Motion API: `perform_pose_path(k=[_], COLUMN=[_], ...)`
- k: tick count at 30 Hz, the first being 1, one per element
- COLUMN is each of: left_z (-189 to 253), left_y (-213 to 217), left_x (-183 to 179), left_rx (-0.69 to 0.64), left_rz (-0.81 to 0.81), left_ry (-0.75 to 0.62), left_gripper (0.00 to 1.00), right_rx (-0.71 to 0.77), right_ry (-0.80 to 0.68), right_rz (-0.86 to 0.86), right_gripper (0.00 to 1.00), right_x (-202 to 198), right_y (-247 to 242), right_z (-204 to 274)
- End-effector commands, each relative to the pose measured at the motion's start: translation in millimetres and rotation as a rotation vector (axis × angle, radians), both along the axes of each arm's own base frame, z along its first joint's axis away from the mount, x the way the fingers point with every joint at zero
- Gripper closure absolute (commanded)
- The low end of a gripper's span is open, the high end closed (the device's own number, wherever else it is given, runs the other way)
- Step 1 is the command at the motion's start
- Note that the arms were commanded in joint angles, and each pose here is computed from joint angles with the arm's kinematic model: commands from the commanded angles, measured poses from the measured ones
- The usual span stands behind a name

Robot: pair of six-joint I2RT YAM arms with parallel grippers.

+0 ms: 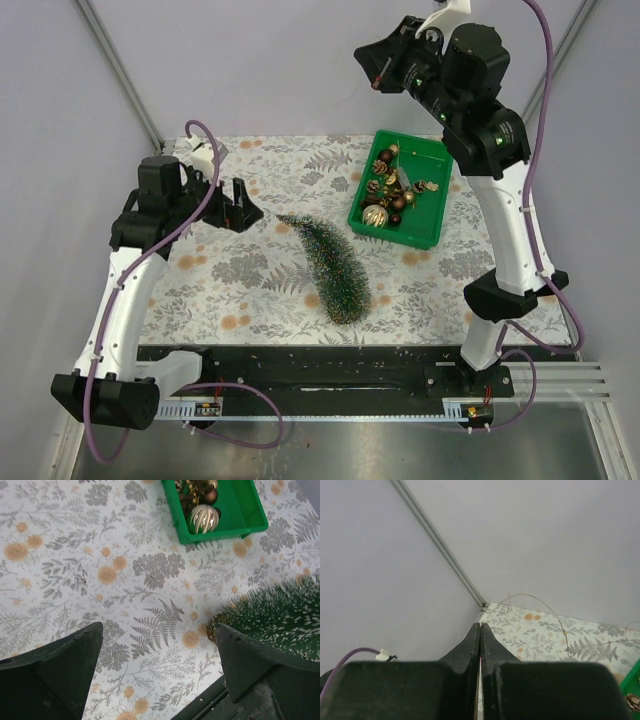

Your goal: Decorate the small christmas tree

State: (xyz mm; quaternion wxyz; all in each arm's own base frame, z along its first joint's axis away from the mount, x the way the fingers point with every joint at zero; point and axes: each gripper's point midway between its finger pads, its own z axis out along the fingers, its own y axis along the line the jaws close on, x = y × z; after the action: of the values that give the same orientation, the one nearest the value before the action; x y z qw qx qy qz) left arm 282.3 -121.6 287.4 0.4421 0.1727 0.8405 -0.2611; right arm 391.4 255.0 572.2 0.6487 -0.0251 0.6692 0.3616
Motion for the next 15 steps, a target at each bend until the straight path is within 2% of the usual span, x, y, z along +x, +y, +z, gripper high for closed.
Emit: perform_pose_path(k=[1, 8, 15], left_z=[51, 100, 107], left_y=[1, -3, -36], left_x=[21, 35, 56], left_rx=[-0.027, -0.08, -0.158], left_rz=[0.044, 0.053, -0.005], left_ry=[-0.157, -0.278, -0.335], left_gripper=[0.01, 0.01, 0.01], right_rx=[-0.055, -0.052, 0.007], right_ry=[-0.093, -0.223, -0.43], right_rz=[0.083, 0.247, 0.415], right_gripper=[1.0, 1.0, 1.0], right_x=[-33, -75, -137], right_y=[8, 27, 25], right_z=[24, 51, 101])
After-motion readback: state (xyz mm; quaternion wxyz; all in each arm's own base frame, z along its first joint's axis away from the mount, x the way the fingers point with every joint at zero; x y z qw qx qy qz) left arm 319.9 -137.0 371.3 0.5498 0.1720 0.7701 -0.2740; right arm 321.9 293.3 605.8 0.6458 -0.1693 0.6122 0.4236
